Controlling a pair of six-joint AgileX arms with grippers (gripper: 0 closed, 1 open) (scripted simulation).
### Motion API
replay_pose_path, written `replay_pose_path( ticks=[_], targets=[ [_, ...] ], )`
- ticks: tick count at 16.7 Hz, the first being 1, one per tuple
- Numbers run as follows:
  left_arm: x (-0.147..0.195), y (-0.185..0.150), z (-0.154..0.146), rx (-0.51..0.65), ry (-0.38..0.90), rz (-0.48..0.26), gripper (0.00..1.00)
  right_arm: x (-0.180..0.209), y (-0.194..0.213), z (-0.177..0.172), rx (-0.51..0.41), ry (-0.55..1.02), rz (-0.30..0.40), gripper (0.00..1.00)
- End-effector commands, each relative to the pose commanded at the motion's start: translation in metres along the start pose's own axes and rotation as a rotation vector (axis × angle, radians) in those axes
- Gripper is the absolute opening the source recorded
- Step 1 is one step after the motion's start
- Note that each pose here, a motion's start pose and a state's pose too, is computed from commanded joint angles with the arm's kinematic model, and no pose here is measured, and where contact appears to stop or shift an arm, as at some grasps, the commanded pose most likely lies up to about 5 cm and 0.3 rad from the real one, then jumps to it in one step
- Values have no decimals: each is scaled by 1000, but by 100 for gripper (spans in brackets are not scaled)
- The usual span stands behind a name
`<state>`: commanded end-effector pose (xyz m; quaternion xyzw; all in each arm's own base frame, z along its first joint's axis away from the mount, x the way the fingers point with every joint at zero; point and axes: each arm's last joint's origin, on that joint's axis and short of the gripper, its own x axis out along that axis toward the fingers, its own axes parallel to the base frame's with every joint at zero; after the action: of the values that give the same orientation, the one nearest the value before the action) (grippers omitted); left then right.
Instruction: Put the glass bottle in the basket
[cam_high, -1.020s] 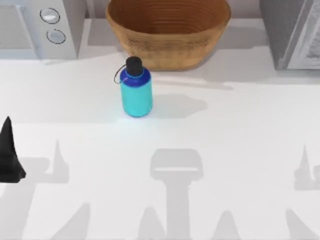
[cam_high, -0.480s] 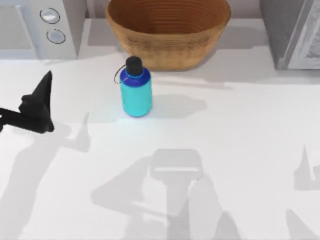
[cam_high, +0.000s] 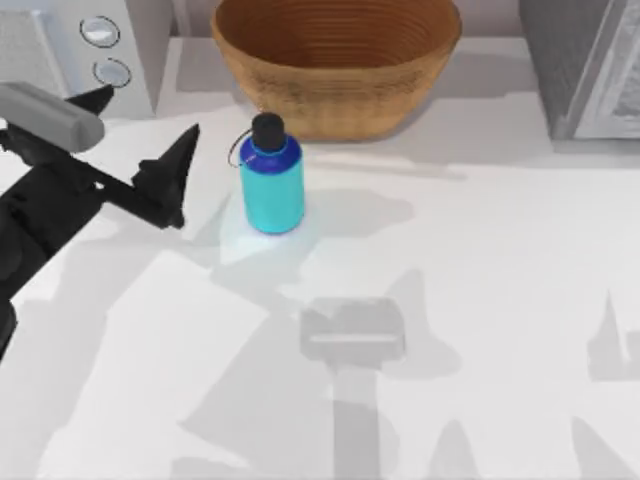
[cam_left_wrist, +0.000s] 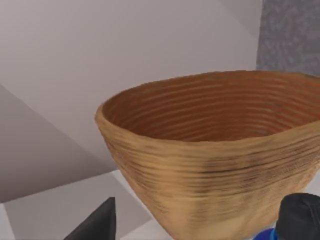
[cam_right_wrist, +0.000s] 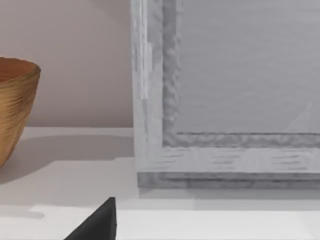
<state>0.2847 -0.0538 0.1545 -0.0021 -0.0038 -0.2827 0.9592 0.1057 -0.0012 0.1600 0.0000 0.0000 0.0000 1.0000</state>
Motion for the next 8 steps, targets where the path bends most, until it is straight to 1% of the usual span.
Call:
replay_pose_path(
  ticks=[4,8],
  targets=[
    [29,3,-47,3,-2,-102,100,0,0,0,0,0,0,100],
    [41,0,-90,3,1,-180,100,0,0,0,0,0,0,100]
  ],
)
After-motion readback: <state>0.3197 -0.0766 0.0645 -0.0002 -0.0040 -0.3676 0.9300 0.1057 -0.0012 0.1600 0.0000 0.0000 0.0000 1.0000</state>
